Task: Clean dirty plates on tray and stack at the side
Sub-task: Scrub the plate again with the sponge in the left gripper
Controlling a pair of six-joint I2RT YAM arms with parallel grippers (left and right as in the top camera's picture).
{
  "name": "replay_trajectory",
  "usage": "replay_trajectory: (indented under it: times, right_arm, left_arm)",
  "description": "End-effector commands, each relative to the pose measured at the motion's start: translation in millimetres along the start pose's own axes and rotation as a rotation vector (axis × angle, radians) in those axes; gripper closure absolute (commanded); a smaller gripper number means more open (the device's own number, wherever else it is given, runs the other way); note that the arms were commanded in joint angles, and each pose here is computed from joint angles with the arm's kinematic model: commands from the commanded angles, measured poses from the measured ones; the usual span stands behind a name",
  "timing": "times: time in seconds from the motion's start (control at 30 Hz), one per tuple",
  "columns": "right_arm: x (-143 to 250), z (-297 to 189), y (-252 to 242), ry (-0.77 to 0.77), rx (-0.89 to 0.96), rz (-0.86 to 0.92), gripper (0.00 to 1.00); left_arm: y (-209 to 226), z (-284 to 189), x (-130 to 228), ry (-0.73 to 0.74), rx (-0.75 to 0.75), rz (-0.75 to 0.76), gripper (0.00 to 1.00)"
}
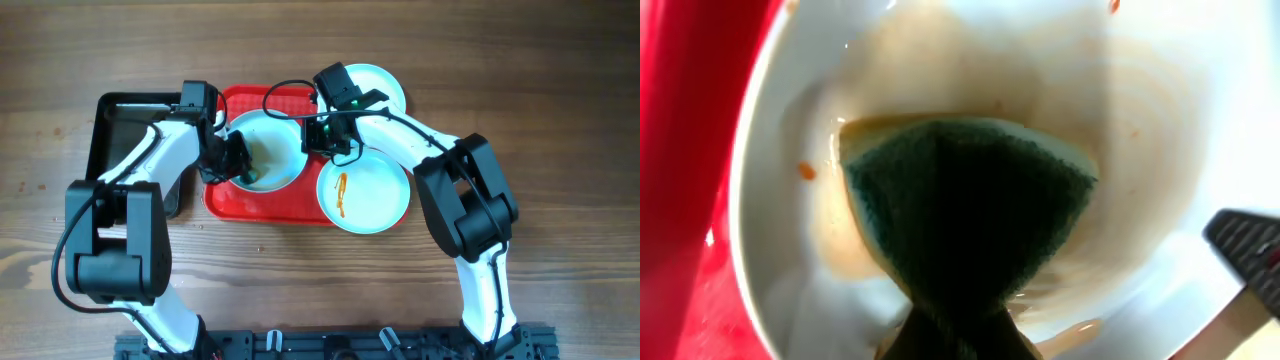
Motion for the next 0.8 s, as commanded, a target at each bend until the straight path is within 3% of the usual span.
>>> replay_trajectory:
  times: [0.0,0.3,0.5,0.57,0.67,0.77]
  right_arm:
    - [10.5,15.9,-20.4,0.041,0.054,0.033,0.96]
    - [9.9,15.9,-20.2,0.038,0.053,0.031,0.96]
    - [10.0,15.9,-20.2,0.038,0.054,0.031,0.96]
    - [9.9,15.9,-20.2,0.038,0.053,0.031,0.96]
    - [8.8,16.0,-19.6,0.033,0.050,0.029,0.96]
    - [8.8,16.0,-19.6,0.033,0.050,0.028,0.96]
  left_arm:
    - [-9.1,6.2,0.7,0.020,0.048,0.005,0.96]
    - [-24.1,25.1,-36.1,-0.140,0.119,0.061,0.96]
    - [-22.0,27.4,-49.8,-0.220,0.087,0.067,0.96]
    - [-6.3,29.5,-42.7,-0.195,-0.007,0.012,0.96]
    - [35.9,24.7,-33.3,-0.253,-0.293,-0.226,0.96]
    - [40.8,22.4,-28.7,-0.300,-0.381,-0.256,0.96]
Point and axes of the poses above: each gripper's point midway between its finger pads, its own z axis out along the fingers, its own y axis along the line the jaws close on, x = y × z, the point moved 5 cm from there along -z, back along the fingers, and after that the axes turned 7 degrees about -z, right-handed, at the moved point
